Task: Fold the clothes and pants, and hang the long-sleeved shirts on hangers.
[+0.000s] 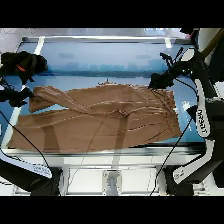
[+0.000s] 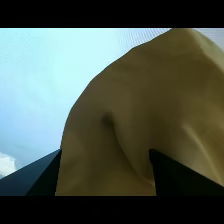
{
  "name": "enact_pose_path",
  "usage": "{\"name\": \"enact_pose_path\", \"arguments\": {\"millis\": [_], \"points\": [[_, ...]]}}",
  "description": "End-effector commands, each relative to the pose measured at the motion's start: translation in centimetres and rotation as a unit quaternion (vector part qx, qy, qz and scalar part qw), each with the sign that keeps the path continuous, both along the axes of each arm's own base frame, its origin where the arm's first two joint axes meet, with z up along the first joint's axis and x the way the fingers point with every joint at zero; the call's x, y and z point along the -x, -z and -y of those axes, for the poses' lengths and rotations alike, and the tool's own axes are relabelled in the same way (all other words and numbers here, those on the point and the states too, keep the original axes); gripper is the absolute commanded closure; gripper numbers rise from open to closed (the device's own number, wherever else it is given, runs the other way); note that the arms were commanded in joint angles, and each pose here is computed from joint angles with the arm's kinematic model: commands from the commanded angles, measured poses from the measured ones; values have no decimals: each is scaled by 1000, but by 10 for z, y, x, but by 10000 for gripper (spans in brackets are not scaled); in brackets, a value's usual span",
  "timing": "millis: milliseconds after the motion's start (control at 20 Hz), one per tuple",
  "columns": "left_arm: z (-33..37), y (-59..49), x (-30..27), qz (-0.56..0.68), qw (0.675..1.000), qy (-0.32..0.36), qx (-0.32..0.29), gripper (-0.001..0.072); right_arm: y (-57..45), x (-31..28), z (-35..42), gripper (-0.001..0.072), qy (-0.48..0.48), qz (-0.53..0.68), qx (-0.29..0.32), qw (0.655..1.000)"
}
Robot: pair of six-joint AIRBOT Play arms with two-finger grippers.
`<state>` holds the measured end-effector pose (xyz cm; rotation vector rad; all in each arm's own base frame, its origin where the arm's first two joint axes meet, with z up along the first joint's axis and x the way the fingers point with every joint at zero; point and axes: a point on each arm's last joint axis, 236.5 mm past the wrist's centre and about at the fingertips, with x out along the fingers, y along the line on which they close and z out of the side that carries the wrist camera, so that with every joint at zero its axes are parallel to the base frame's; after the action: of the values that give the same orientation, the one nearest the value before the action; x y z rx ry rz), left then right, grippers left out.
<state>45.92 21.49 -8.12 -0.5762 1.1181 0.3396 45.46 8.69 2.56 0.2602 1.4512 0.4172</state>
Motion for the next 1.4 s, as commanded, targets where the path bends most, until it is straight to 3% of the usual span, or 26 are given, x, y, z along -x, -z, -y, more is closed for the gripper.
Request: {"name": "enact_pose_path", "arguments": {"millis": [0,150,450,500,600,750,900,1000,1050,1250,1350], "points": [[-9,3,3,5,1000,-3,5,99,0,3,0,416,-2,-6,1,1000],[-15,2,-2,20,1000,-16,5,99,0,2,0,416,-1,-4,1,1000],[10,12,-34,74,994,-31,75,120,0,5,0,416,1,-12,0,1000],[11,13,-36,76,994,-31,72,170,0,5,0,416,1,-11,0,1000],[9,12,-38,81,994,-33,68,354,0,5,0,416,1,-11,0,1000],[6,0,-39,91,994,-31,60,697,0,6,0,416,0,-15,0,1000],[-9,-46,-39,129,991,-28,29,696,0,14,0,439,-7,-28,1,1000],[-24,-92,-34,167,986,-18,-12,696,-6,16,5,591,-11,-22,11,1000],[-30,-115,-31,185,982,-5,-38,697,-11,16,14,593,-7,-13,26,1000],[-13,-183,-25,223,947,152,-174,697,-37,18,46,591,16,22,64,998],[8,-176,-20,208,924,244,-211,697,-42,26,59,592,19,25,77,997]]}}
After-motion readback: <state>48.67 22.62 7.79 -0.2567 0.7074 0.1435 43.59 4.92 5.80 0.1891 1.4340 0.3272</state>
